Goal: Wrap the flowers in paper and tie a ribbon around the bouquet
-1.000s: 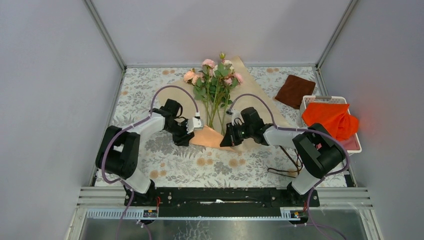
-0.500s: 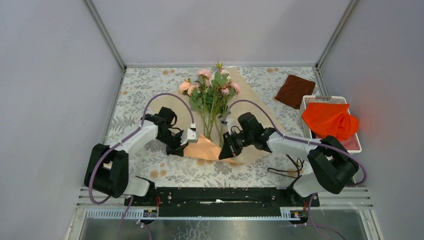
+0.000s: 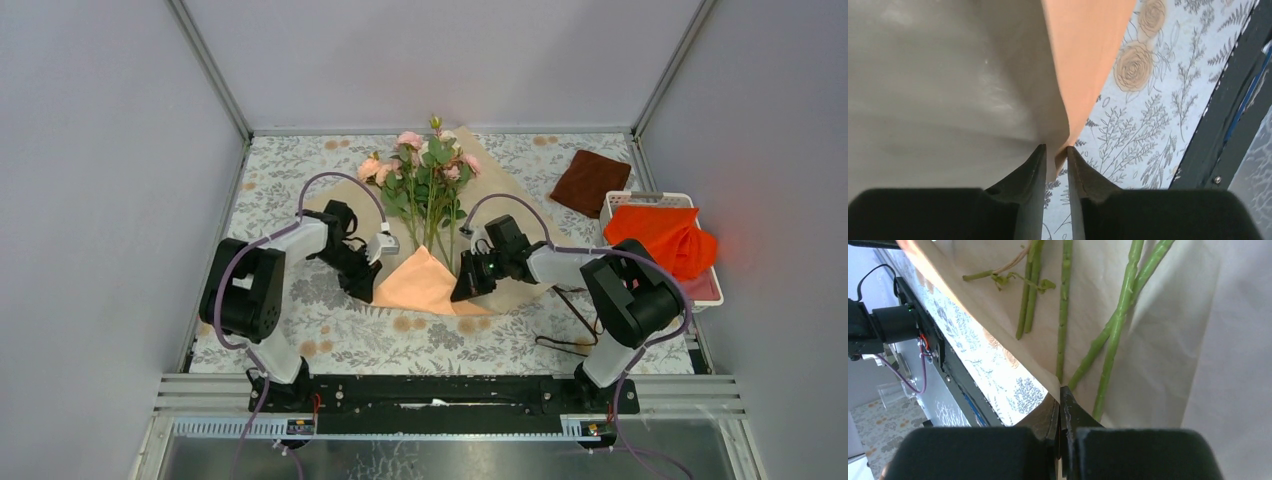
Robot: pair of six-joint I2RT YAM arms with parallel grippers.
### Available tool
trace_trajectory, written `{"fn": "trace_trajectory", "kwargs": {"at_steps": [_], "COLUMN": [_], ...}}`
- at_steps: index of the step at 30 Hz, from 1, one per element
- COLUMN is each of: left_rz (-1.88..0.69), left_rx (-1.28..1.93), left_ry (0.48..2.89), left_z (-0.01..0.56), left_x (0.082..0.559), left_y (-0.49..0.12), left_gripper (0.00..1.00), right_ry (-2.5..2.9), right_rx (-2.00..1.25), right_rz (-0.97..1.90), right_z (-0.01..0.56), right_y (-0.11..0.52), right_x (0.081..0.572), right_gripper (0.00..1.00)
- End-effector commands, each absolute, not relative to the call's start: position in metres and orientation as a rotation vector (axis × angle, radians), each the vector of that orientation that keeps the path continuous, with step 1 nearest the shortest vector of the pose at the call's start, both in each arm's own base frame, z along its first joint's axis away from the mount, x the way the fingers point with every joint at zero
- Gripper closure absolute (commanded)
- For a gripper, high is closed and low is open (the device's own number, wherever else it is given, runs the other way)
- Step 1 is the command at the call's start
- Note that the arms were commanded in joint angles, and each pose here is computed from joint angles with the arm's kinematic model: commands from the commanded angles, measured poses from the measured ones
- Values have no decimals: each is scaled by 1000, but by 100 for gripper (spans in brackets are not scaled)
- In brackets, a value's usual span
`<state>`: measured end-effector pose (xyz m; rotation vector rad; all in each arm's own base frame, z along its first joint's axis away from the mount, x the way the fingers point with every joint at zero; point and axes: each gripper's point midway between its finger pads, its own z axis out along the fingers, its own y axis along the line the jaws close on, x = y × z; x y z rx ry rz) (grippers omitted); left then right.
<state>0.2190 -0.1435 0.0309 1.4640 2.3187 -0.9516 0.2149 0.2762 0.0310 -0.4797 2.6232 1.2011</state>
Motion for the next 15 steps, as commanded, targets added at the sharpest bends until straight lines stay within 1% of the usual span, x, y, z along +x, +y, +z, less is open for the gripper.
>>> {"fn": "trace_trajectory", "kwargs": {"at_steps": [1,3,6,8,10,12,15], "left_rz": [-910,-908,-959,-1013,-1073,-1102,-1073], "left_rx": [1388,1386,1382,1370,1359,1360,1288], "left_ry": [2364,2355,2263,2207,2167,2175,2261], "left_z": [28,31,47,58,65,61,47], "left_x": [237,239,240,241,241,241,252], "left_y": [-145,-146,-157,-165,-174,-181,-182], "left_gripper": [64,50,36,29,26,25,30], "right_ry": [2570,2570,2574,2578,2579,2579,2580], "right_rx": [-488,-489,-487,-481,-478,-476,-483], "right_rz": [1182,1177,1168,1163,1158,1159,1159], "right_z": [35,34,34,33,33,34,34], "right_y": [284,283,284,283,283,284,285], "right_x": [236,238,240,243,244,246,247], "right_gripper": [100,100,100,100,100,100,100]}}
